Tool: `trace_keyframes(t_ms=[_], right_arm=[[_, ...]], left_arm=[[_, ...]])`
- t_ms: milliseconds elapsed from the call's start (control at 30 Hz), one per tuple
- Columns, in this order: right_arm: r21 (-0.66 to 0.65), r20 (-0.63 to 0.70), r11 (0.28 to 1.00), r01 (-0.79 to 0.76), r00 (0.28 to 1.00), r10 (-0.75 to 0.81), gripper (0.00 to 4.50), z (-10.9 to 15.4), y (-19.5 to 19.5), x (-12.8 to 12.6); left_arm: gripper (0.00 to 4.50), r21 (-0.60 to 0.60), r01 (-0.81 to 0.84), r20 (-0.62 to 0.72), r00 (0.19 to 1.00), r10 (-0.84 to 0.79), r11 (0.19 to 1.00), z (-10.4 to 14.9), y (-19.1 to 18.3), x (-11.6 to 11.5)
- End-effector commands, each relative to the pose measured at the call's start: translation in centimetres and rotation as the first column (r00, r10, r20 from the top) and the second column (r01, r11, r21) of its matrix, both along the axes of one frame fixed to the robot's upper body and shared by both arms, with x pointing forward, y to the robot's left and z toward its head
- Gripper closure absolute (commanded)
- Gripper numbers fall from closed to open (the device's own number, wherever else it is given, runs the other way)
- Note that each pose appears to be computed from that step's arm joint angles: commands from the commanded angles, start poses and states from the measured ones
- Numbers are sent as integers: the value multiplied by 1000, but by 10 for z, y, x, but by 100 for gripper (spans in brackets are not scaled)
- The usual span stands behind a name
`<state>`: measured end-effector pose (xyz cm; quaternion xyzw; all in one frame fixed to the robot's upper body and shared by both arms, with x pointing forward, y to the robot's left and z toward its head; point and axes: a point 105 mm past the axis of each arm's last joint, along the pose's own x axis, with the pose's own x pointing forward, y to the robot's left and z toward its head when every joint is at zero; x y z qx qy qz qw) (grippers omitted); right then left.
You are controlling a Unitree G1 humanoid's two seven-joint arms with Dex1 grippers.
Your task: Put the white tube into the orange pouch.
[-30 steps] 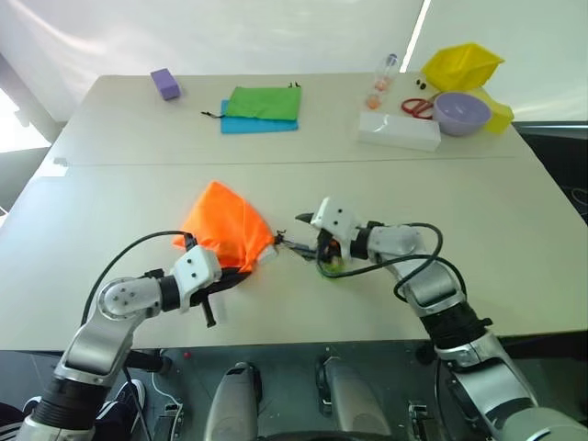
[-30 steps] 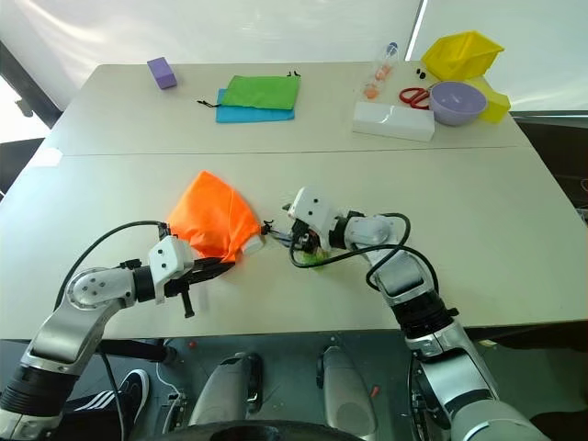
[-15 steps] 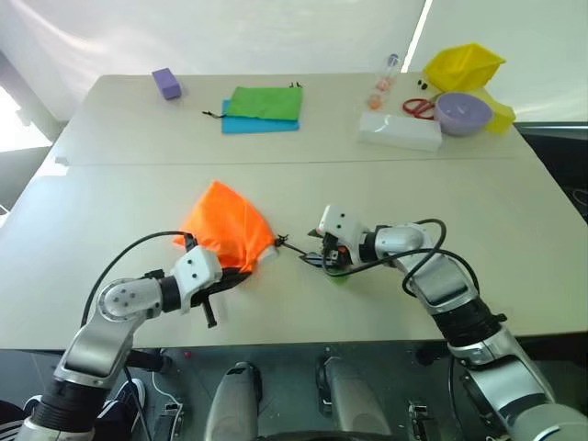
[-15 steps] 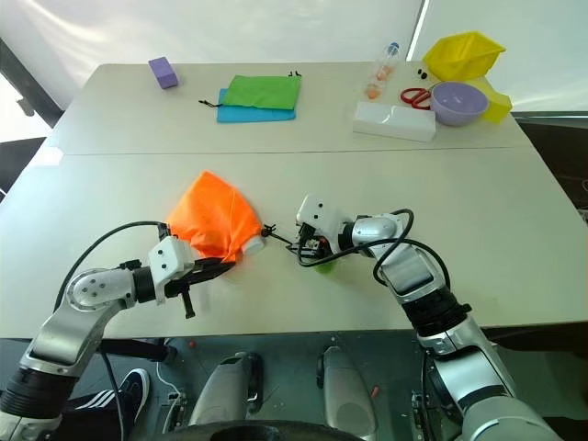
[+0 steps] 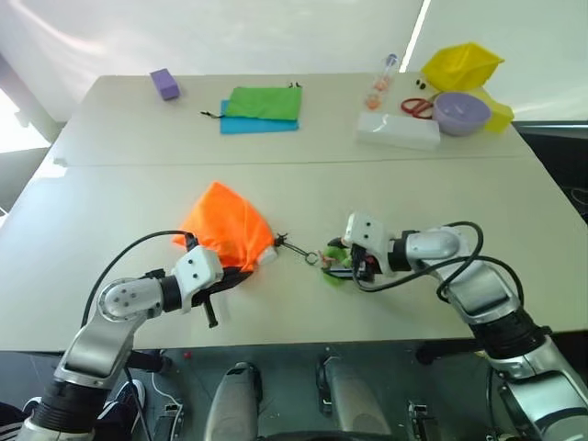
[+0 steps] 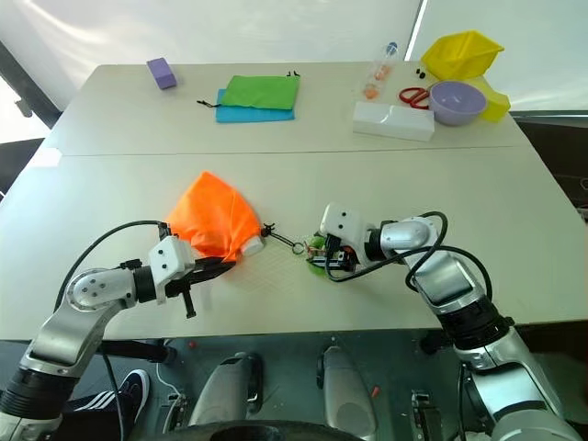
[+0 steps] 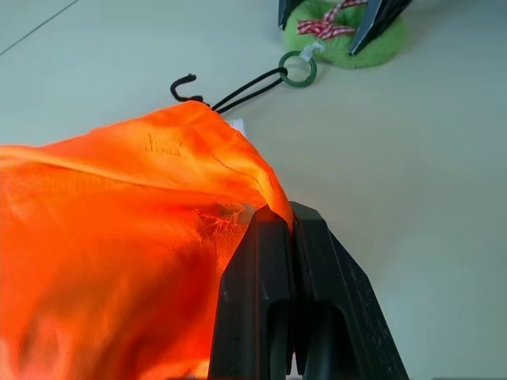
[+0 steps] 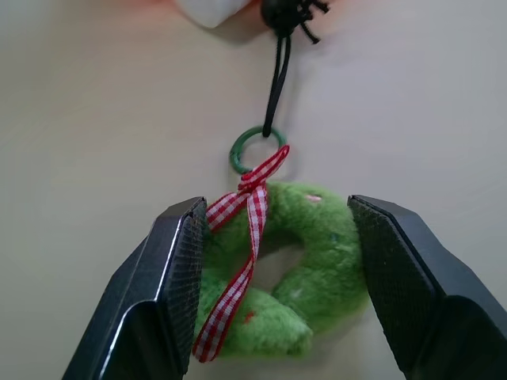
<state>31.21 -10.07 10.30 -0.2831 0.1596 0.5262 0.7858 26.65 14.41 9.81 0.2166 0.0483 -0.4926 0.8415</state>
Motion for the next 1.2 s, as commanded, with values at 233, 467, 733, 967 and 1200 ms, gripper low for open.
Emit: trace_keyframes(t_ms=[233, 467, 733, 967, 1200], right_arm=[[-34, -42, 999, 0, 999, -2, 332, -11, -10, -4], [16, -106, 998, -59, 992, 60, 445, -1, -12, -22], [47, -230, 992, -115, 965, 123, 445, 14, -32, -55], [22, -299, 993, -119, 947, 120, 445, 18, -50, -67], [-21, -257, 996, -92, 963, 83, 445, 4, -51, -57]], left_arm=[[450, -3, 17, 10, 1000, -17, 1000, -4, 5, -6], [450, 16, 50, -3, 999, -50, 999, -3, 15, -14], [450, 81, 46, 39, 998, -49, 996, -1, 27, -8], [450, 93, 122, 29, 992, -125, 988, -2, 19, -12], [450, 98, 186, 2, 982, -187, 978, -6, 14, -19]])
